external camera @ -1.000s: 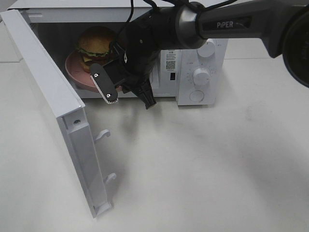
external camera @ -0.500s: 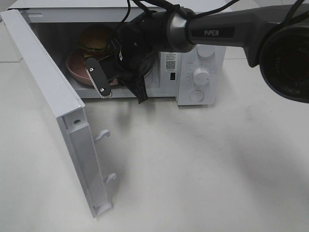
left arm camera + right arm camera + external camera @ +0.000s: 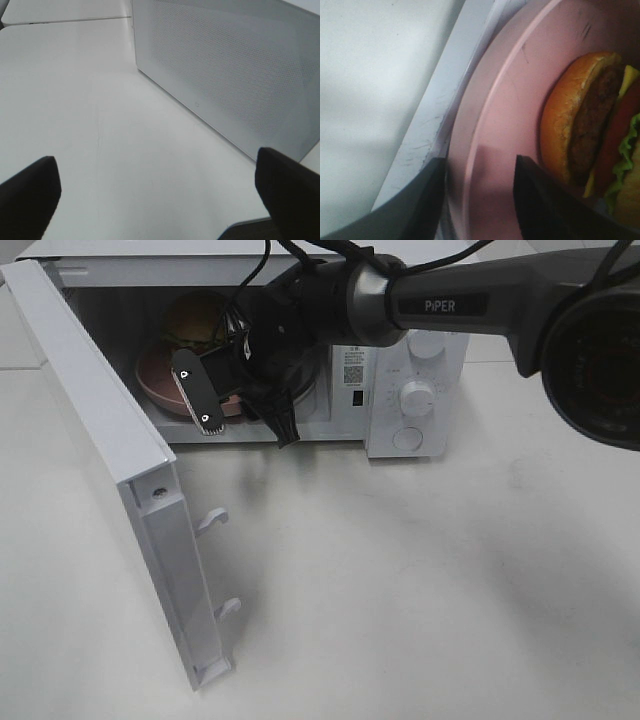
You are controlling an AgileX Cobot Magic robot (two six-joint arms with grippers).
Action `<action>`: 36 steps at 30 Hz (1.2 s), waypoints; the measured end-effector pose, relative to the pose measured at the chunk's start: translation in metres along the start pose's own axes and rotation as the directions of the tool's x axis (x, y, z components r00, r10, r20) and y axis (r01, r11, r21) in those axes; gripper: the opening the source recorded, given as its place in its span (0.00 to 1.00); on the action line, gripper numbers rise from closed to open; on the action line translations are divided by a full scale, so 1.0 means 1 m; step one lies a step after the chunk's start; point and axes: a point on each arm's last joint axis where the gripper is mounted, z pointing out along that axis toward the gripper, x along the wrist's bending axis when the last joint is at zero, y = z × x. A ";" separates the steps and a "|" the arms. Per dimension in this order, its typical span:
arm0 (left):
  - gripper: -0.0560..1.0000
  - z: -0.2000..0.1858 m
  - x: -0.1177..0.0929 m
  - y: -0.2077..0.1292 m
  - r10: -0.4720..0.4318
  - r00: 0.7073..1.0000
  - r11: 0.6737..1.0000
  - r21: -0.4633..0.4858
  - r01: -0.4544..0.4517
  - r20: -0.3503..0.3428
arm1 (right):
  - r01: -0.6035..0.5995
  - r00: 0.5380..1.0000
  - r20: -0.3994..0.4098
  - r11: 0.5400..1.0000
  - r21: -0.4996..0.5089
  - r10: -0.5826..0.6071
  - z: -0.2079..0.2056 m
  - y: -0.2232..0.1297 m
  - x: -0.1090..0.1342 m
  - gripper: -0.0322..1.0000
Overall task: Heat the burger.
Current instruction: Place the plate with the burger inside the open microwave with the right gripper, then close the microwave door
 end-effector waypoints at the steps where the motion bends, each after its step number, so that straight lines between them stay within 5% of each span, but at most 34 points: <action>1: 0.98 0.000 0.000 0.000 0.000 1.000 1.000 0.000 0.000 0.000 | 0.000 1.000 0.000 1.000 0.000 0.000 0.000 0.000 0.000 0.46; 17: 0.98 0.000 0.000 0.000 0.000 1.000 1.000 0.000 0.000 0.000 | -0.019 1.000 0.010 0.999 -0.050 0.019 -0.049 -0.005 0.031 0.70; 36: 0.98 0.000 0.000 0.000 0.000 1.000 1.000 0.000 0.000 0.000 | -0.038 0.998 -0.055 0.999 -0.034 0.036 -0.105 -0.018 0.074 0.71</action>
